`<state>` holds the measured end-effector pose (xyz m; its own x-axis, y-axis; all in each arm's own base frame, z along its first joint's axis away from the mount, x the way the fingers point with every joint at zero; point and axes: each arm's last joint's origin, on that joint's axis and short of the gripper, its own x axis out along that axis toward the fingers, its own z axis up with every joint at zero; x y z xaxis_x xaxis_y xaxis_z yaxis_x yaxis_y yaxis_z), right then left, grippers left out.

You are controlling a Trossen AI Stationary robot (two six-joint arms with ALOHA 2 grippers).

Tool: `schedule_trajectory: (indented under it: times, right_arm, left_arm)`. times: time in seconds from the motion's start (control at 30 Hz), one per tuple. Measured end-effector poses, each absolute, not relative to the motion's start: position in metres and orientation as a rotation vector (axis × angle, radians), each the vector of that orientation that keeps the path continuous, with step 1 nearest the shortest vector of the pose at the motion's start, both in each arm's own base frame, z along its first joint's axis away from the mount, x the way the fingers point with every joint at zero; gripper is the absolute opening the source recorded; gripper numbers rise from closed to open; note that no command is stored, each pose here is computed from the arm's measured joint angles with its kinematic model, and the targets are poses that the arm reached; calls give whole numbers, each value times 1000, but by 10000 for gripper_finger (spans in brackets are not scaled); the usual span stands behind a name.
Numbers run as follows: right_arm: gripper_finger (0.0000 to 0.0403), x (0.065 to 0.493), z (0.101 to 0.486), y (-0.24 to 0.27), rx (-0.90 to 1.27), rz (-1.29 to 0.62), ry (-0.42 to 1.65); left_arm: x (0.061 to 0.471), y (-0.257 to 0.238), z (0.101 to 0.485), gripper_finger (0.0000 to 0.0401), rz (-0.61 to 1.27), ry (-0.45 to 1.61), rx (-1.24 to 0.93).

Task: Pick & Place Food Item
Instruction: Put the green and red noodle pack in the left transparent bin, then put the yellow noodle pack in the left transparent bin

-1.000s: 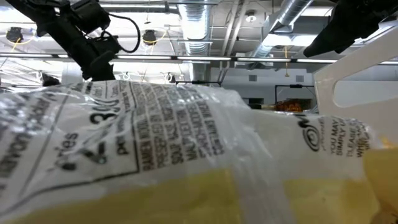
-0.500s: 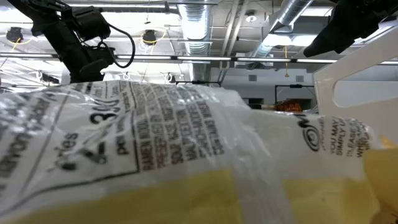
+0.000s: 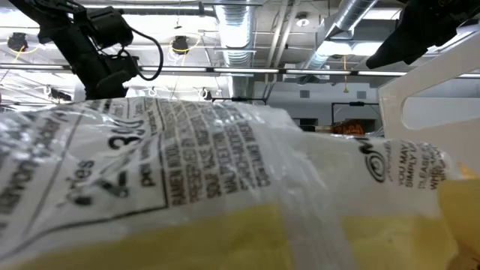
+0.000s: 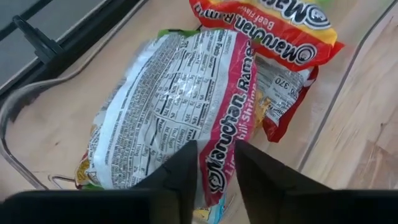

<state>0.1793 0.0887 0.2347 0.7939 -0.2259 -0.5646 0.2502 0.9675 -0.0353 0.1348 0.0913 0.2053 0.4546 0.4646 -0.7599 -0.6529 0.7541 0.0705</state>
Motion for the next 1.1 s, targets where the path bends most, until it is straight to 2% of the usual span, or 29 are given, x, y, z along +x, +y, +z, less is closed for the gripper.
schedule_trajectory:
  times: [0.17,0.33,0.8,1.1]
  right_arm:
    - [1,179,235,89,42,-256,601]
    - [1,179,235,89,42,-256,602]
    - [1,179,235,89,42,-256,601]
    - [1,179,235,89,42,-256,602]
  left_arm:
    - [136,92,207,132,700,834,-242]
    - [136,92,207,146,700,834,-242]
    - [147,81,211,143,632,780,-190]
    - [153,80,216,142,735,715,-106]
